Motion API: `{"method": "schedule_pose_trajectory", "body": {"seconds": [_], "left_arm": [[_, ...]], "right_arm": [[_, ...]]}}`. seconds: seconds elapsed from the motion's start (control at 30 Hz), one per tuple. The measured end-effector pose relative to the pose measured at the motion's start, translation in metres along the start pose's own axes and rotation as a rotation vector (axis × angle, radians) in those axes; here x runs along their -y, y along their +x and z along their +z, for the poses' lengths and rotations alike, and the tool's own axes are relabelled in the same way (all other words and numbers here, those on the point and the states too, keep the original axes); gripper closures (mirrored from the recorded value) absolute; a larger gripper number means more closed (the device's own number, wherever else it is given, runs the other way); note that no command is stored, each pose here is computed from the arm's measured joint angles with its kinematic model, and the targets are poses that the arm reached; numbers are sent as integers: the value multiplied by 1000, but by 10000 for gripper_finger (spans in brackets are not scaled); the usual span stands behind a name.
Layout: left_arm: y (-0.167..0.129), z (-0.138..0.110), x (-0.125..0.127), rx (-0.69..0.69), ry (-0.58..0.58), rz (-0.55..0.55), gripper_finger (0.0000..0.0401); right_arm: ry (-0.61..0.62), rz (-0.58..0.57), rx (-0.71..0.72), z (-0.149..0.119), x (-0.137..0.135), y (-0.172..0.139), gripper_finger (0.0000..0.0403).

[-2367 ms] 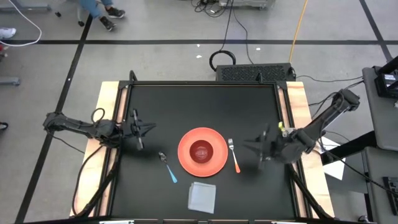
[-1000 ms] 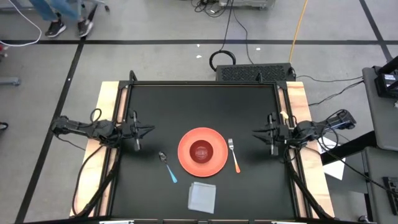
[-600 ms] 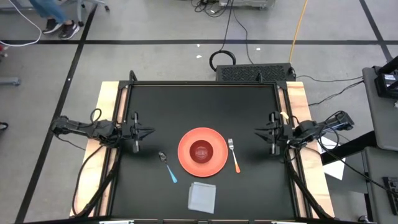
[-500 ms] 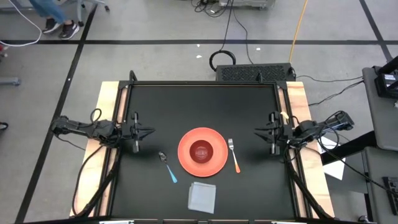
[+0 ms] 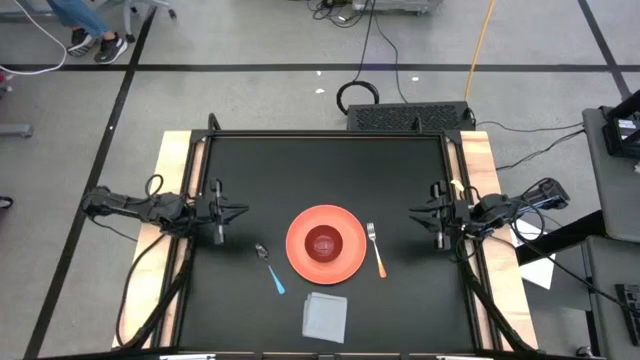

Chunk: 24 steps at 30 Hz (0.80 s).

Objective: Set table place
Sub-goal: Put the blue spoon into the brown bowl

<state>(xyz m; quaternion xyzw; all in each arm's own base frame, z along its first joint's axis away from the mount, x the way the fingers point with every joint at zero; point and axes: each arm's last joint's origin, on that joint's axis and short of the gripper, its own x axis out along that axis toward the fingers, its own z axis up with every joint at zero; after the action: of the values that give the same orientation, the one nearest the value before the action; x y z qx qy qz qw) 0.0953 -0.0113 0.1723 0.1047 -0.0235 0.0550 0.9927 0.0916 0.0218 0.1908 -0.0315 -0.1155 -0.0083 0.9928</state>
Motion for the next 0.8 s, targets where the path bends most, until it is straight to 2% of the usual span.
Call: {"method": "schedule_pose_trajectory", "body": {"seconds": [0.23, 0.4, 0.8], "left_arm": [[0, 0, 0, 0, 90, 6, 368], [0, 0, 1, 7, 9, -21, 368], [0, 0, 1, 8, 11, -24, 368]], "right_arm": [[-6, 0, -1, 0, 0, 0, 335], [-7, 1, -3, 0, 0, 0, 335], [-26, -1, -2, 0, 0, 0, 335]]}}
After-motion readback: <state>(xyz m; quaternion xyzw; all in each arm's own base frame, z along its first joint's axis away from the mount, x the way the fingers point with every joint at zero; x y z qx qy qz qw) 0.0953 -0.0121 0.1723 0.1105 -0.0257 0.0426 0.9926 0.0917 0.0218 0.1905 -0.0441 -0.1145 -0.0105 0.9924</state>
